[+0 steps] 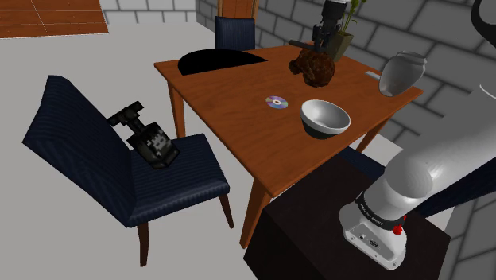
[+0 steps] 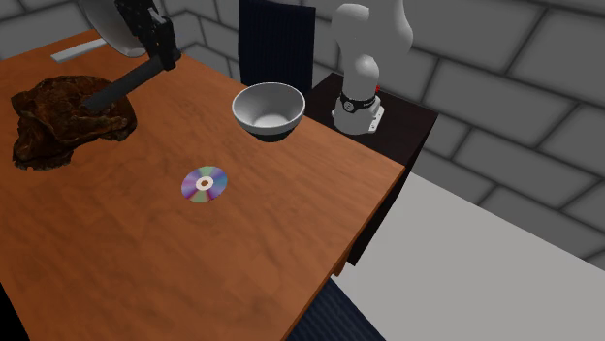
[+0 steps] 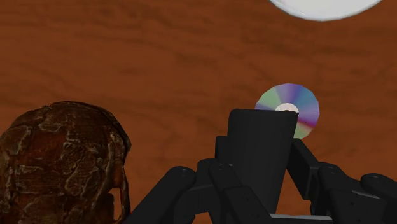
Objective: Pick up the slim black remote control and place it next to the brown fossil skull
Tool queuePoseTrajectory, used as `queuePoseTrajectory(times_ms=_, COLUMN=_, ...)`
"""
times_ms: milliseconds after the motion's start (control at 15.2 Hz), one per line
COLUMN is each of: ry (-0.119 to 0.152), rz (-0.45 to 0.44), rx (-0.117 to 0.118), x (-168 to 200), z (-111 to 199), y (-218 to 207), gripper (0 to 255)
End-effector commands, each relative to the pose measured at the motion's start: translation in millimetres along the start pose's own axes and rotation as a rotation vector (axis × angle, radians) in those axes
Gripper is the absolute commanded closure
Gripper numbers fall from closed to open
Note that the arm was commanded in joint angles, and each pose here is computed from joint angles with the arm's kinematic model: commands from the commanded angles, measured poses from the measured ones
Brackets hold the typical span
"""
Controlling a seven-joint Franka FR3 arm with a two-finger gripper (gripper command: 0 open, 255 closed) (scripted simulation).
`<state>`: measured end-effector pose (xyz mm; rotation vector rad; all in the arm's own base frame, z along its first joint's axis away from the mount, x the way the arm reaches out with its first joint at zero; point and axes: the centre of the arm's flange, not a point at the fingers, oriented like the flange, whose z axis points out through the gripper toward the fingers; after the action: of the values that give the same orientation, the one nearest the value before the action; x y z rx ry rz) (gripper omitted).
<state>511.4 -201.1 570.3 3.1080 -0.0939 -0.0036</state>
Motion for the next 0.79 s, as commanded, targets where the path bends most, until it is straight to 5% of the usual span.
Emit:
queuePoseTrajectory(times_ms=0, ry=0.000, rz=-0.002, rx=0.000, x=0, z=2, y=25, gripper=255)
queuePoseTrajectory(times_ms=726, ry=0.000, rz=-0.002, rx=0.000, x=0, z=60, y=23, gripper=255)
